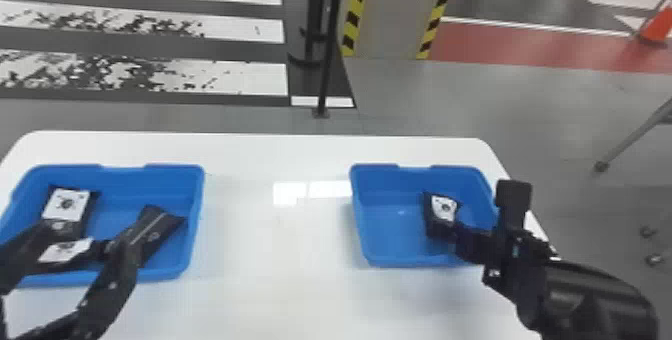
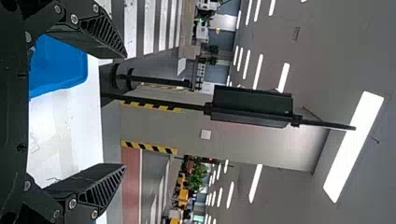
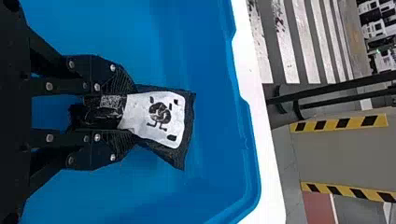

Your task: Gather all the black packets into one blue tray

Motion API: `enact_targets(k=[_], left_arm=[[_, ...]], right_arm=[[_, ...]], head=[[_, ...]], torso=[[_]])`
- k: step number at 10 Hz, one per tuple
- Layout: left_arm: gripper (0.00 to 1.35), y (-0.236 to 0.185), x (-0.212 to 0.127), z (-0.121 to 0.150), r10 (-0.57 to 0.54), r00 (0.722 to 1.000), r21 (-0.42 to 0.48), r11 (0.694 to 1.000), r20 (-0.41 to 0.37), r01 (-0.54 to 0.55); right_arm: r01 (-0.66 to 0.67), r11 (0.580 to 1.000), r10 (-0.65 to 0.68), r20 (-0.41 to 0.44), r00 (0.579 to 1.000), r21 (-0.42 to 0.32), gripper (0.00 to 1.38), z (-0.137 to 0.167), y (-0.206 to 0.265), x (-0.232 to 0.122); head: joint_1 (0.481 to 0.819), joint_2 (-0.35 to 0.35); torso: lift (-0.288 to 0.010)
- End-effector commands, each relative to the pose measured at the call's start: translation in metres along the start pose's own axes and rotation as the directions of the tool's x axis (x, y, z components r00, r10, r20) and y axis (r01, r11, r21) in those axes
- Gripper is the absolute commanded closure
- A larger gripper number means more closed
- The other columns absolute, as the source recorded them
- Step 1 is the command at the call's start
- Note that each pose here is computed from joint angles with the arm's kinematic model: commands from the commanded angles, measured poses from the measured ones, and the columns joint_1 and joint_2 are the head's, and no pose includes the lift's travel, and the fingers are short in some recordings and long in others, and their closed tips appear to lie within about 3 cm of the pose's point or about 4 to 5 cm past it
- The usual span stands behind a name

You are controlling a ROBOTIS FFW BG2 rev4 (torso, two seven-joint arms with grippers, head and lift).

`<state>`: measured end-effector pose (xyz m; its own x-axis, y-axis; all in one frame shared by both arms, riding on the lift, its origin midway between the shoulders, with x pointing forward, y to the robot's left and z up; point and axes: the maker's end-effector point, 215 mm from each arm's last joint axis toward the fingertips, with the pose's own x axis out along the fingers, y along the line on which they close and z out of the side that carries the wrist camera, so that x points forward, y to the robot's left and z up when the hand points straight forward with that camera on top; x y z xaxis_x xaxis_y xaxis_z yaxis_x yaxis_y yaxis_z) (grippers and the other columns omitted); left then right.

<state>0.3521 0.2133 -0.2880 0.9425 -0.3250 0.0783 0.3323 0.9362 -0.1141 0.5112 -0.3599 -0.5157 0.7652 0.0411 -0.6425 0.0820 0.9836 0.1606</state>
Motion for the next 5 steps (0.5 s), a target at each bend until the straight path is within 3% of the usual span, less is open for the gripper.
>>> enact_targets(k=[1, 3, 5], left_arm=[[0.21, 0.000, 0.001, 0.000, 0.000, 1.000, -0.001, 1.000, 0.001, 0.000], [0.21, -0.003, 0.003, -0.003, -0.011, 1.000, -0.009, 1.000, -0.008, 0.011], [0.21, -0.009, 0.008, -0.006, -0.031, 0.999, -0.022, 0.999, -0.014, 0.030]], right_arm=[[0.002, 1.000, -0.001, 0.040, 0.999, -0.018, 1.28, 0.012, 0.000, -0.005], [-0.004, 0.998, 0.011, 0.128, 0.992, -0.057, 1.28, 0.034, 0.009, -0.023], [-0.007, 0.990, 0.038, 0.220, 0.975, -0.141, 1.28, 0.065, 0.027, -0.061]], head=[[0.695, -0.189], [0.695, -0.191], [0.695, -0.192]], torso=[[-0.110], [-0.110], [-0.110]])
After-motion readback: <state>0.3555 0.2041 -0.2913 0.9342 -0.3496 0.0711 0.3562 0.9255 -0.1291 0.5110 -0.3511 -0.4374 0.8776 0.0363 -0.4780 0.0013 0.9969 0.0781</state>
